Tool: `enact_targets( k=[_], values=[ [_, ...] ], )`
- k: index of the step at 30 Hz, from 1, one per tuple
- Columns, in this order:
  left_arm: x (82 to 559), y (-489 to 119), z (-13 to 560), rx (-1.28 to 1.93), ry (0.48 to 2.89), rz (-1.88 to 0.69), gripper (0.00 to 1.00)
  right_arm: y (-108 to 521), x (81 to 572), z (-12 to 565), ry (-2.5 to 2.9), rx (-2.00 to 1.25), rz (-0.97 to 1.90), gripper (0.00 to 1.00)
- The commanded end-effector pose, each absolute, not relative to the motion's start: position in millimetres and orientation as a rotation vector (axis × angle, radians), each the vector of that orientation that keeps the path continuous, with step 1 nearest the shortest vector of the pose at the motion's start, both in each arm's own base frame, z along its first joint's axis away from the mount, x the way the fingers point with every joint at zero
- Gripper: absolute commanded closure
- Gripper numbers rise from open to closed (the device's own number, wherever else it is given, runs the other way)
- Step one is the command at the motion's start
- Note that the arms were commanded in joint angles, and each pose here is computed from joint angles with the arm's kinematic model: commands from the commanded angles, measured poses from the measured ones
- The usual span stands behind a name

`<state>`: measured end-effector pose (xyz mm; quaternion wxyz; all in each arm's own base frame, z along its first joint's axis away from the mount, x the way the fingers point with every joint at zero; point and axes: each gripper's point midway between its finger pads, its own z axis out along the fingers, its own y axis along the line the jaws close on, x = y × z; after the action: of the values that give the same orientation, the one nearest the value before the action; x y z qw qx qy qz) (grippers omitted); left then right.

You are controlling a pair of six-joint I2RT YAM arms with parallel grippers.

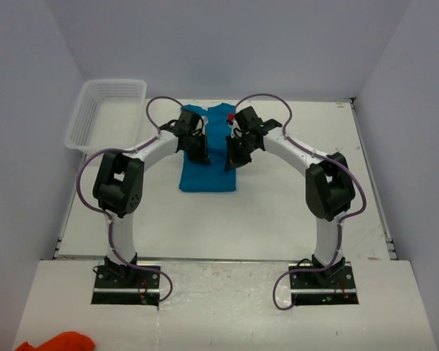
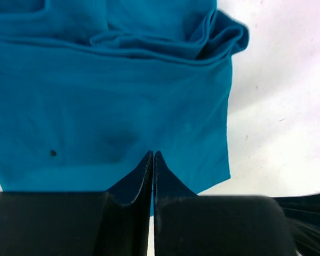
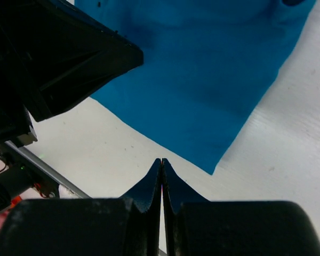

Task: Fold and stack the t-shirts
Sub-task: Fold the folded rectangular tshirt in 1/3 of the way

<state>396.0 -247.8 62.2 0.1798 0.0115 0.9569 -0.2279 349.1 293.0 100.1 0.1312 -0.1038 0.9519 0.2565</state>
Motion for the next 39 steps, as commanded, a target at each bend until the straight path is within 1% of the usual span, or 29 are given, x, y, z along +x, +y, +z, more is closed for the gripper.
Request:
enact_targets(
  k=[1,4,8,18,25,32,37,39],
  values=[
    [426.4,-256.8,90.3,0.021,2.589,-0.746,1.0,316.5,359.3,108.9,2.713,-0.332,0.882,1.0],
    [434.4,-254.5,87.3,-0.003,2.584,-0.773,1.0,324.7,354.6,98.7,2.747,-0.342,0.963,1.0],
    [445.8,-254.5,84.7,-0.015,2.574,-0.815,1.0,331.4,356.3,82.5,2.767,-0.34,1.003,1.0],
    [476.2,-240.1,40.9,-0.114,2.625,-0.798,1.0,334.0,353.3,62.0,2.807,-0.331,1.021,1.0],
    [476.2,-235.3,26.5,-0.132,2.641,-0.799,1.0,322.7,338.5,38.8,2.875,-0.27,0.978,1.0],
    [472.9,-236.5,29.6,-0.119,2.628,-0.82,1.0,310.2,327.2,18.6,2.93,-0.175,0.908,1.0],
    [467.3,-235.3,27.2,-0.127,2.643,-0.827,1.0,291.5,314.1,2.3,2.979,-0.067,0.79,1.0],
    [457.7,-234.0,20.5,-0.143,2.666,-0.829,1.0,283.0,306.5,-3.4,2.999,-0.04,0.745,1.0]
  ],
)
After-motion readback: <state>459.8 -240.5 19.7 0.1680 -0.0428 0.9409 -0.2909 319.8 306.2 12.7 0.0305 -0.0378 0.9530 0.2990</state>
